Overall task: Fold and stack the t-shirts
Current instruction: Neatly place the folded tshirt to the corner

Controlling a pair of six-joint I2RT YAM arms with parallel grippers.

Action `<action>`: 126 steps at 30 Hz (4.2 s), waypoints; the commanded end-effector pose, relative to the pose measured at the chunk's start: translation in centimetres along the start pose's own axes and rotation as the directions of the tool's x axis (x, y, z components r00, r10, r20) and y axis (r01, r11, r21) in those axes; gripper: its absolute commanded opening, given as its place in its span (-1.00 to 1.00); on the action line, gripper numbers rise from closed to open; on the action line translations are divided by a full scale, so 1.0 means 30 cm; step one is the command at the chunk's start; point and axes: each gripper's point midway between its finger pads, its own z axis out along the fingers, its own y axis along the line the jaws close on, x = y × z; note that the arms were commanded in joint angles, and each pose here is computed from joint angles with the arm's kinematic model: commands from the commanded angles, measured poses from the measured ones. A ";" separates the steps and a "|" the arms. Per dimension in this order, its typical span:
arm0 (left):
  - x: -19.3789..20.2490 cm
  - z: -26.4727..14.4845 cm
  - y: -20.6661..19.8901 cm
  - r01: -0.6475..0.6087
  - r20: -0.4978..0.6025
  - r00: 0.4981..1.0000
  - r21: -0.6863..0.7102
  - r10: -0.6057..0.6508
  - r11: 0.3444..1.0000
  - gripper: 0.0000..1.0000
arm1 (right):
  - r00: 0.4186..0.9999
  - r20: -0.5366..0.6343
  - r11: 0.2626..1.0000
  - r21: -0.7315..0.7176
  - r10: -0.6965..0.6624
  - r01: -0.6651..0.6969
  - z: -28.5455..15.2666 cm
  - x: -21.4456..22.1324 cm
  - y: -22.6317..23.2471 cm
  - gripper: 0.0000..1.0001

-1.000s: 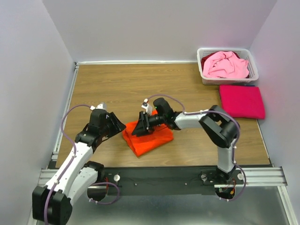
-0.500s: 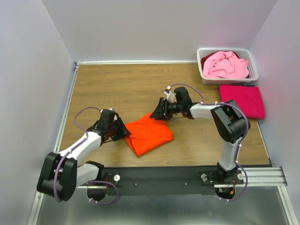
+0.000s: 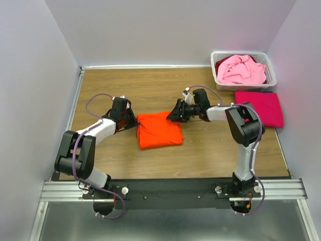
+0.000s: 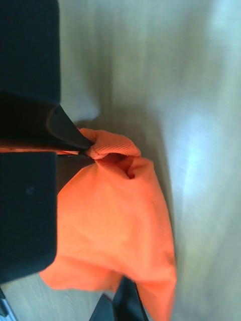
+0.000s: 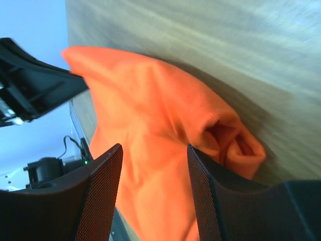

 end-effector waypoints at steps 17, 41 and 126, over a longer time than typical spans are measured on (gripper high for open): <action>-0.170 -0.181 -0.157 -0.121 0.254 0.965 0.184 0.072 0.976 0.00 | 0.991 0.134 0.989 -0.147 -0.010 0.030 -0.061 -0.209 0.231 0.23; -0.138 -0.102 -0.165 -0.040 0.175 0.984 0.257 -0.006 0.966 0.04 | 0.979 0.187 0.987 -0.153 0.081 -0.052 -0.107 -0.157 0.125 0.23; 0.549 0.114 -0.507 -0.923 -0.162 0.385 -0.059 0.908 0.381 -0.89 | 0.945 0.314 0.902 0.377 0.090 -0.211 -0.601 0.074 -0.184 0.96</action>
